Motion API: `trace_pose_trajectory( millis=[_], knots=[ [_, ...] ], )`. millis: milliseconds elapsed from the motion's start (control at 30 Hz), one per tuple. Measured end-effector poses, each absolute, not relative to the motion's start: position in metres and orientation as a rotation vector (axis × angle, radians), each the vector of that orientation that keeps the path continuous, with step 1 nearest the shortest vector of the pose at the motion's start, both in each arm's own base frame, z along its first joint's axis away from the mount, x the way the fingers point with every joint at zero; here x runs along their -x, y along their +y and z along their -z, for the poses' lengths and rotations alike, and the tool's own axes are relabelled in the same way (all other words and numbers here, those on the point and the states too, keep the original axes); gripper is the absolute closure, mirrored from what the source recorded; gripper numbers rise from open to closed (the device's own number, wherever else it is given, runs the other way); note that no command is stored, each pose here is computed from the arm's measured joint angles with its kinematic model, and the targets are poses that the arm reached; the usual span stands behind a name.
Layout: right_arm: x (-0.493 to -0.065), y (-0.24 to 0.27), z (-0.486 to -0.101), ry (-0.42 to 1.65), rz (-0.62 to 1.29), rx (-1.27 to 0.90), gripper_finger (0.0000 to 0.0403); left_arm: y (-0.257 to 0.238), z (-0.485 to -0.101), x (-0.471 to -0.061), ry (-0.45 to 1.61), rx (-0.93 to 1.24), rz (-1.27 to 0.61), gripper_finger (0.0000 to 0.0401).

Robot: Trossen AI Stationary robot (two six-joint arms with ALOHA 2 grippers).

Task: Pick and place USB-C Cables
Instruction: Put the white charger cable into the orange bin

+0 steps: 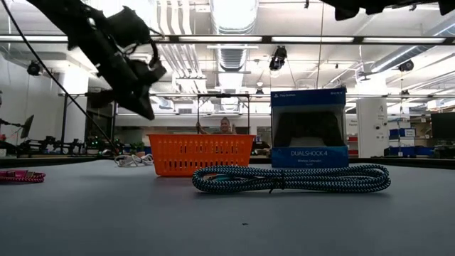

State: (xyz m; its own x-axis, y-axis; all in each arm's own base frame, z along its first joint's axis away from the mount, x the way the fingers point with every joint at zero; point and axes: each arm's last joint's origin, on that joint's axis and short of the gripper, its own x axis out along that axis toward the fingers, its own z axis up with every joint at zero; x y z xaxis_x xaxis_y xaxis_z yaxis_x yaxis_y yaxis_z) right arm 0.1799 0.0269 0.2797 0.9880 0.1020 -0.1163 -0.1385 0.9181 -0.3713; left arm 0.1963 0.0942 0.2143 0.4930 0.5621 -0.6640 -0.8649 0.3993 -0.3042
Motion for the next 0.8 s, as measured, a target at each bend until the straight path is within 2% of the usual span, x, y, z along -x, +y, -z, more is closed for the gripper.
trace_pose_trajectory(
  millis=[367,600,800],
  knots=[
    [-0.166,0.025,-0.282,0.11,-0.126,0.381,0.0363,0.138,-0.196,-0.218,0.732,0.693,-0.927,0.0401],
    [-0.165,0.025,-0.283,0.107,-0.126,0.383,0.0365,0.177,-0.196,-0.215,0.879,0.702,-1.018,0.0401],
    [-0.165,0.025,-0.283,0.107,-0.126,0.391,0.0365,0.194,-0.189,-0.213,0.912,0.724,-1.051,0.0401]
  ],
)
